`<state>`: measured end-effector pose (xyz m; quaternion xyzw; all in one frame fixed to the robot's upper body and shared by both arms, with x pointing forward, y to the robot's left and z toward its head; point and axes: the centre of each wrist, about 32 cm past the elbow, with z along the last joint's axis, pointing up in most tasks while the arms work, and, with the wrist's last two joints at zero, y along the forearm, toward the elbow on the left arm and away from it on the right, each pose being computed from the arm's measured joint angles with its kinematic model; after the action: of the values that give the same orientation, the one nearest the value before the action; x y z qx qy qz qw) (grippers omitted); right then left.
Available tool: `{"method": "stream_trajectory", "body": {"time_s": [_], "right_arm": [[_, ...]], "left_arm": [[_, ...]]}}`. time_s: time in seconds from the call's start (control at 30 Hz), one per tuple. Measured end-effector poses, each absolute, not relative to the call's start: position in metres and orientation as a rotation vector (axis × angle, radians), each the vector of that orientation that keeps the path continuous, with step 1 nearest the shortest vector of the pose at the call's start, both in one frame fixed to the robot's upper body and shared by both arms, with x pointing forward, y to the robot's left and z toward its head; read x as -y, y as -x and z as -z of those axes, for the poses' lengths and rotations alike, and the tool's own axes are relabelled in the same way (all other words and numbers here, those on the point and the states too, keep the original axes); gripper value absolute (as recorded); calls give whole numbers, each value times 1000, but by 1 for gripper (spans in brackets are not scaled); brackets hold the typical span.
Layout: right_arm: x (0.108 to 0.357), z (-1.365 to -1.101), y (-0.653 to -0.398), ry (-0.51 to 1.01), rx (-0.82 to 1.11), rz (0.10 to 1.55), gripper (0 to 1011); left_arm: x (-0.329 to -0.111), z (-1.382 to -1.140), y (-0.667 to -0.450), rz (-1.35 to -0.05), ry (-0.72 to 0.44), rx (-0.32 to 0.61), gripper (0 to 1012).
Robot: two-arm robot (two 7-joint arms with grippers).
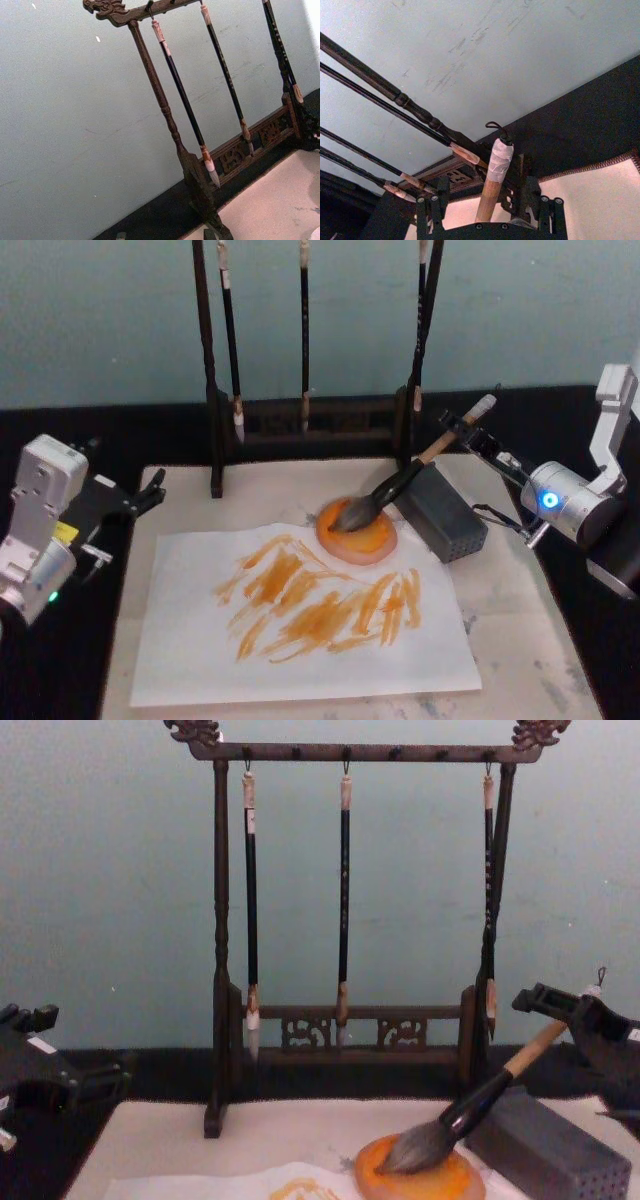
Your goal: Pick up the brush from the inkstone, write on the paper, then place the brush back to its original position.
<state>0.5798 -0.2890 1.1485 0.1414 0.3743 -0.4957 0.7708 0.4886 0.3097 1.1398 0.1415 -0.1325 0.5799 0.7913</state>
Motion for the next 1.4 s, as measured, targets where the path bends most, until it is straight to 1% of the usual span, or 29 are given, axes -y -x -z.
{"method": "stream_trajectory", "body": {"time_s": [0.07,0.1,0.13,0.2,0.33,0.5,0.57,0.63,0.67,0.77,0.83,0.87,1.4], "right_arm": [[289,-1148,-580,-307,-812,1075,930],[289,-1148,-580,-307,-812,1075,924],[289,-1148,-580,-307,-812,1075,890],[289,-1148,-580,-307,-812,1075,860],[289,-1148,-580,-307,-813,1075,709],[289,-1148,-580,-307,-813,1075,571],[289,-1148,-580,-307,-813,1075,488],[289,-1148,-580,-307,-813,1076,447],[289,-1149,-580,-307,-813,1076,388],[289,-1149,-580,-307,-813,1076,281],[289,-1149,-580,-307,-813,1076,241],[289,-1149,-580,-307,-813,1076,189],[288,-1150,-579,-308,-800,1074,177]], "left_arm": [[-310,-1140,-489,-1248,-304,285,1001],[-310,-1140,-489,-1248,-304,285,1001],[-310,-1140,-489,-1248,-304,285,1001],[-310,-1140,-489,-1248,-304,285,1001],[-310,-1140,-489,-1248,-304,285,1001],[-310,-1140,-489,-1248,-304,285,1001],[-310,-1140,-489,-1248,-304,285,1001],[-310,-1140,-489,-1248,-304,285,1001],[-310,-1140,-489,-1248,-304,285,1001],[-310,-1140,-489,-1248,-304,285,1001],[-310,-1140,-489,-1248,-304,285,1001],[-310,-1140,-489,-1248,-305,285,1001],[-310,-1140,-489,-1248,-304,285,1001]]}}
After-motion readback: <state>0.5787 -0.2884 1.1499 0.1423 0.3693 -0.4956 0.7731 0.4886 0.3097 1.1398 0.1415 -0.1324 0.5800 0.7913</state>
